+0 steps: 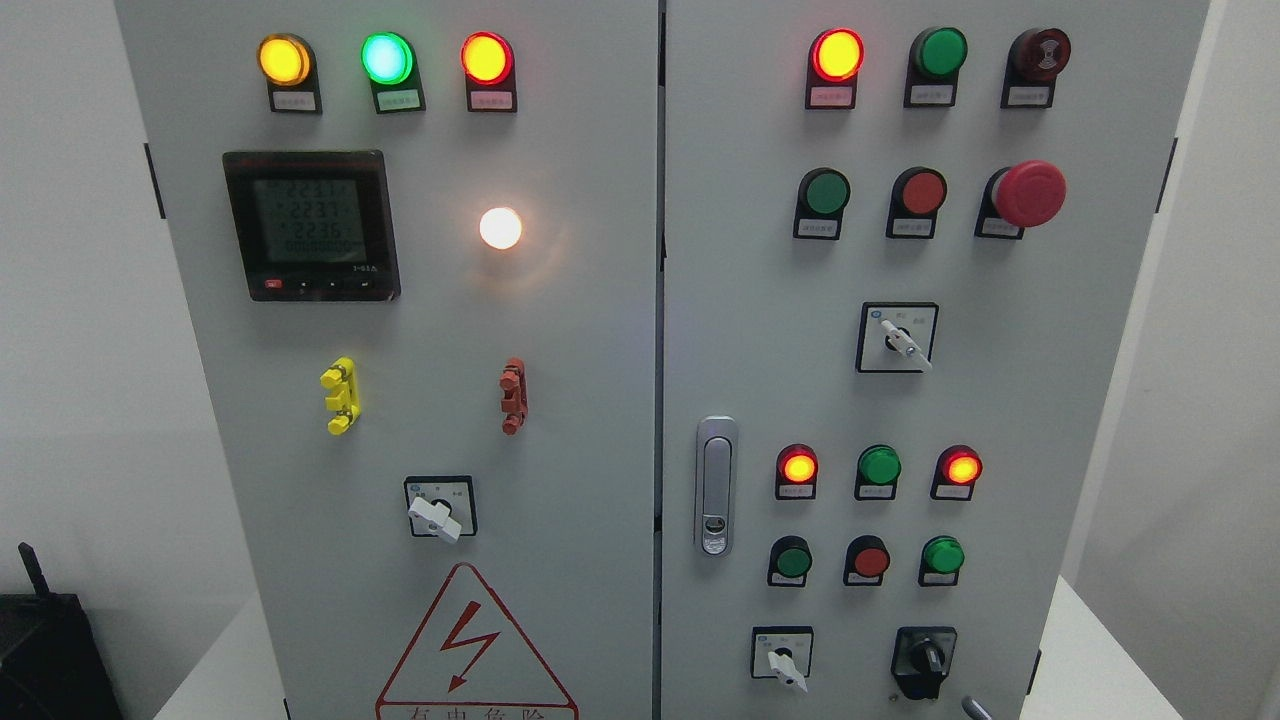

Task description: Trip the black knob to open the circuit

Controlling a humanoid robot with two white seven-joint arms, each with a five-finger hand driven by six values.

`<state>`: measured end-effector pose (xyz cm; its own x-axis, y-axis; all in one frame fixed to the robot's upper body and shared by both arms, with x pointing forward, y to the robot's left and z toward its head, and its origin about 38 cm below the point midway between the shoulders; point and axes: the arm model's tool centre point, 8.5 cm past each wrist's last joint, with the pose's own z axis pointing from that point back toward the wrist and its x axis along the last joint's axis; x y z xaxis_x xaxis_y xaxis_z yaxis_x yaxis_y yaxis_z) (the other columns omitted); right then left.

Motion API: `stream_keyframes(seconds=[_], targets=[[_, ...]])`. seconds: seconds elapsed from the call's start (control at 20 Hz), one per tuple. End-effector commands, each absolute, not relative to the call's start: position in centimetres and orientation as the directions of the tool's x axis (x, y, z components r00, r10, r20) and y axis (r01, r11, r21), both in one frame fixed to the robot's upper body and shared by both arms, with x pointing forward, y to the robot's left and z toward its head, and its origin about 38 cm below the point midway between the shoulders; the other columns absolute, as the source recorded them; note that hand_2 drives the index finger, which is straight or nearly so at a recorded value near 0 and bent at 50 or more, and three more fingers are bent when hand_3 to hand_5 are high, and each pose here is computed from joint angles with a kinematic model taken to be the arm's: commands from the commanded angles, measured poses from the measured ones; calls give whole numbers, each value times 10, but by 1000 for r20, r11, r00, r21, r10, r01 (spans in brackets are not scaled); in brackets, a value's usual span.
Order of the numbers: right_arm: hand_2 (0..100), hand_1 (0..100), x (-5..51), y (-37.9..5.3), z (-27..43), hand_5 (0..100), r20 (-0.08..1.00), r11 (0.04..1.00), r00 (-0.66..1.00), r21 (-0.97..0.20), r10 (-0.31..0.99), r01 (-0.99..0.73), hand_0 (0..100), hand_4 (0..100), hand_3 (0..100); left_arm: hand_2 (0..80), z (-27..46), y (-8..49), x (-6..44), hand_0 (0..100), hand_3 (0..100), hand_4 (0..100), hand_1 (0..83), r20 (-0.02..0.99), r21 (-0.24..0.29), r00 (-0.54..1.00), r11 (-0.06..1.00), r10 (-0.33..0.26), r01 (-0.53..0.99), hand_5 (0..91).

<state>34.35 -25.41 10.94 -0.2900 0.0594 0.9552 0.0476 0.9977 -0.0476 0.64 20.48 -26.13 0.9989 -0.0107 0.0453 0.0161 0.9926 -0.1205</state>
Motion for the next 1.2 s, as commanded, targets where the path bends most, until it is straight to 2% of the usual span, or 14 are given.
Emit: stream_keyframes(seconds=[0.0,1.15], targets=[[98,0,346,-259,117,1000,948,997,-309,-64,76,49,0,1000,1000,0,-262,205,12,120,0,0,389,61,-119,998,993,-11,19,0],[100,0,348,-246,114,1000,953,998,-297,-70,69,7,0,1000,1000,0,-262,205,12,120,0,0,389,61,-119,998,993,-10,17,0]])
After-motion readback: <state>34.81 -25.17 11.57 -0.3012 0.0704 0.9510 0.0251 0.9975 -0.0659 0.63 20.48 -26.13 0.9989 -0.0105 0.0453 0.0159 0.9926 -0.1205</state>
